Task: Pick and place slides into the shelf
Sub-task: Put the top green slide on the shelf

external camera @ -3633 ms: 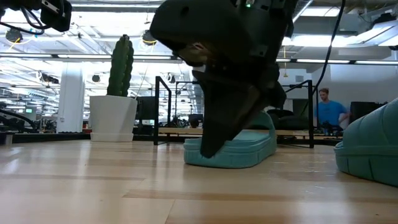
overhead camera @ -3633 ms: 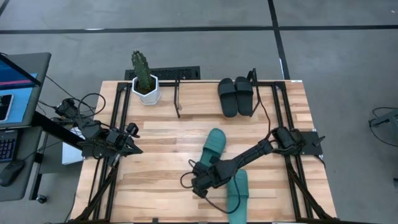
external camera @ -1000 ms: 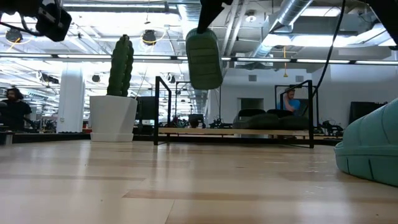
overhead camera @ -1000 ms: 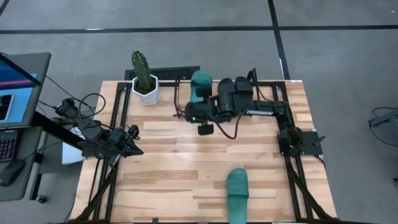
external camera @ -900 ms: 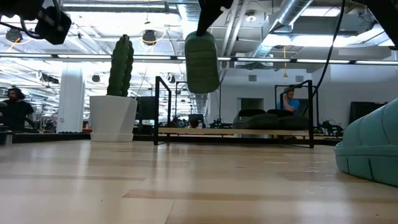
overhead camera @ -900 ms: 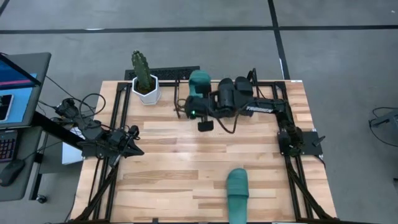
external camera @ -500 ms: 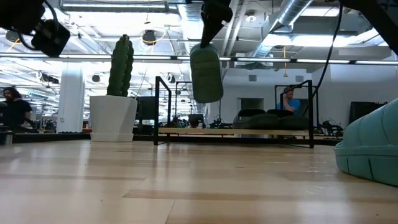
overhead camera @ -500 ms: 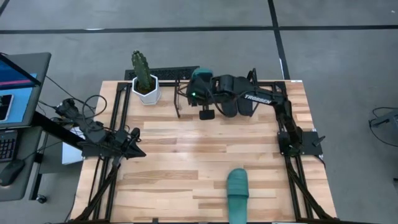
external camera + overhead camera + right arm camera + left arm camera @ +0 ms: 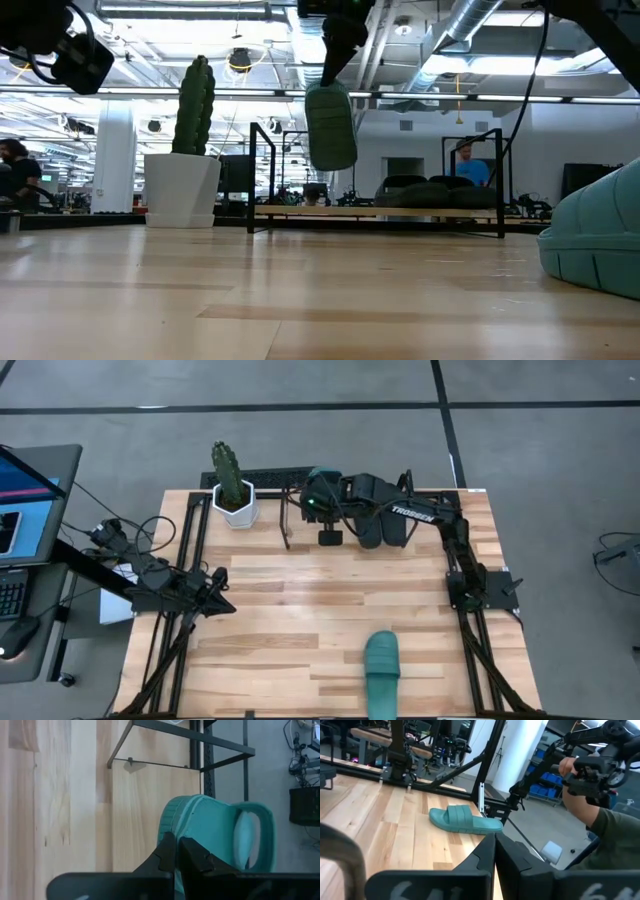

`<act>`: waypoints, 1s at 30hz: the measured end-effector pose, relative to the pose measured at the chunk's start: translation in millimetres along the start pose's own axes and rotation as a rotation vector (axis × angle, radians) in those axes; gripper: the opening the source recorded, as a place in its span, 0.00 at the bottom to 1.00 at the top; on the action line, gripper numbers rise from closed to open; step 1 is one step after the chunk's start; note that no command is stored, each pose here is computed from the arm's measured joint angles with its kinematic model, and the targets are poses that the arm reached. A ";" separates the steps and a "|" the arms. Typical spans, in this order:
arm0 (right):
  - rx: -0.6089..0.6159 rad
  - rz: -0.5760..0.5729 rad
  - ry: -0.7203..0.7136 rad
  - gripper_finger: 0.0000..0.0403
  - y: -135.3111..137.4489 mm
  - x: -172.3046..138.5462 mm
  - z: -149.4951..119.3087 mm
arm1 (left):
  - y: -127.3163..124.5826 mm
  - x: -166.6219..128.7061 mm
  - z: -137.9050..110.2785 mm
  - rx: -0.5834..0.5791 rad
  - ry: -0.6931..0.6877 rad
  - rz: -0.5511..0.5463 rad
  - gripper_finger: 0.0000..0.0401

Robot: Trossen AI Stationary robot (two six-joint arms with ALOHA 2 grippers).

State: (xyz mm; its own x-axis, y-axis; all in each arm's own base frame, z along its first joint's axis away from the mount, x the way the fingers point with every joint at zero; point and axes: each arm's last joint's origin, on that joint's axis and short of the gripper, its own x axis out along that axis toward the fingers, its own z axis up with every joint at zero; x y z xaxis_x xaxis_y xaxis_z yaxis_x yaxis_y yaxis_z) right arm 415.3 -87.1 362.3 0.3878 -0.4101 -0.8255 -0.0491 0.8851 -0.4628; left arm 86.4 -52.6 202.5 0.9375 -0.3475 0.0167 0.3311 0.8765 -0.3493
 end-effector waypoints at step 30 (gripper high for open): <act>0.025 -0.085 -0.112 0.00 17.7 -66.0 -1.0 | -3.0 -0.8 -1.9 0.001 0.018 -0.027 0.00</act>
State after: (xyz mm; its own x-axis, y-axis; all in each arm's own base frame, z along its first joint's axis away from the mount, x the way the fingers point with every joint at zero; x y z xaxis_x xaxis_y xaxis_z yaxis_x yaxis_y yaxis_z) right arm 387.9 -44.6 408.4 0.4902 -0.4575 -0.7419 0.0106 0.8543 -0.5197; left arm 84.5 -55.6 201.8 0.9260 -0.3774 0.0095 0.3569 0.8670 -0.3479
